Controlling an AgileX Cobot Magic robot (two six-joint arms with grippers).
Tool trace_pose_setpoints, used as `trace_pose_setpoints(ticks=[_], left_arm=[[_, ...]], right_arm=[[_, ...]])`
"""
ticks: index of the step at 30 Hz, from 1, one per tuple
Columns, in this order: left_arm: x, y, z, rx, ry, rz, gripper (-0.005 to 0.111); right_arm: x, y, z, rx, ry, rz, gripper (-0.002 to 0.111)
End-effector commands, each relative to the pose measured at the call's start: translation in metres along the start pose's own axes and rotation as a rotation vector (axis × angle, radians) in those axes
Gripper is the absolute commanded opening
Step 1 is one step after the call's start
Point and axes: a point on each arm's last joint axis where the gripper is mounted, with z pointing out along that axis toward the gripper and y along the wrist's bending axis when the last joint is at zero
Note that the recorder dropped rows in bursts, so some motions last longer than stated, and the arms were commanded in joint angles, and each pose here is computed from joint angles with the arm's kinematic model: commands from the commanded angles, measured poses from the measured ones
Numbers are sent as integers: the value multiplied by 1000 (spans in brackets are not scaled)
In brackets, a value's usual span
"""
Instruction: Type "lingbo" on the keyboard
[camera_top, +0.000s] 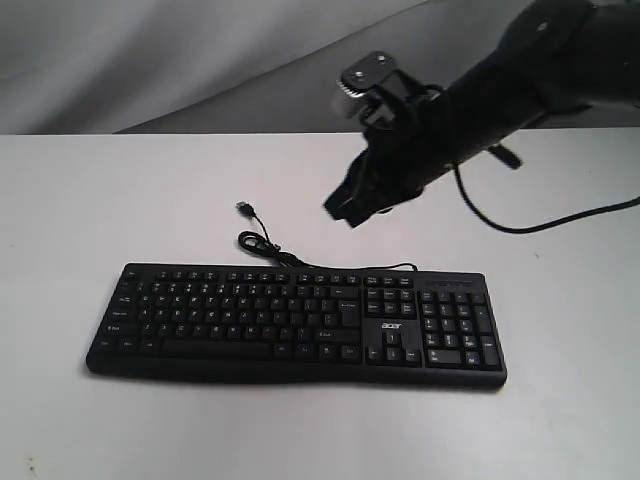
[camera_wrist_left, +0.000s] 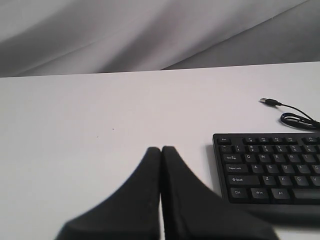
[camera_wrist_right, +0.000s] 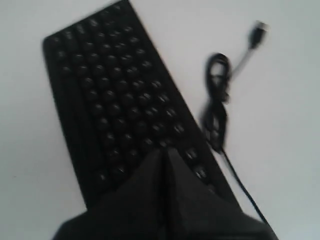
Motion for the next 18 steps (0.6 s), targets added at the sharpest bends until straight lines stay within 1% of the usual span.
trace_pose_setpoints(ticks=[1,4,7,9,13,18], left_arm=[[1,0,1,2,3,-5,1],[1,0,1,2,3,-5,1],[1,0,1,2,3,-5,1],[1,0,1,2,3,-5,1],[1,0,1,2,3,-5,1],[1,0,1,2,3,-5,1]], right_arm=[[-8,27,38,-77,2,-128,0],[-6,44,66,-98,52,-185,0],[-3,53,88,-58,93,-220,0],[1,48,96,-23,104,-203,0],[9,45,105,-32,130,-184,0],[19,43,111,-1,143,-174,0]])
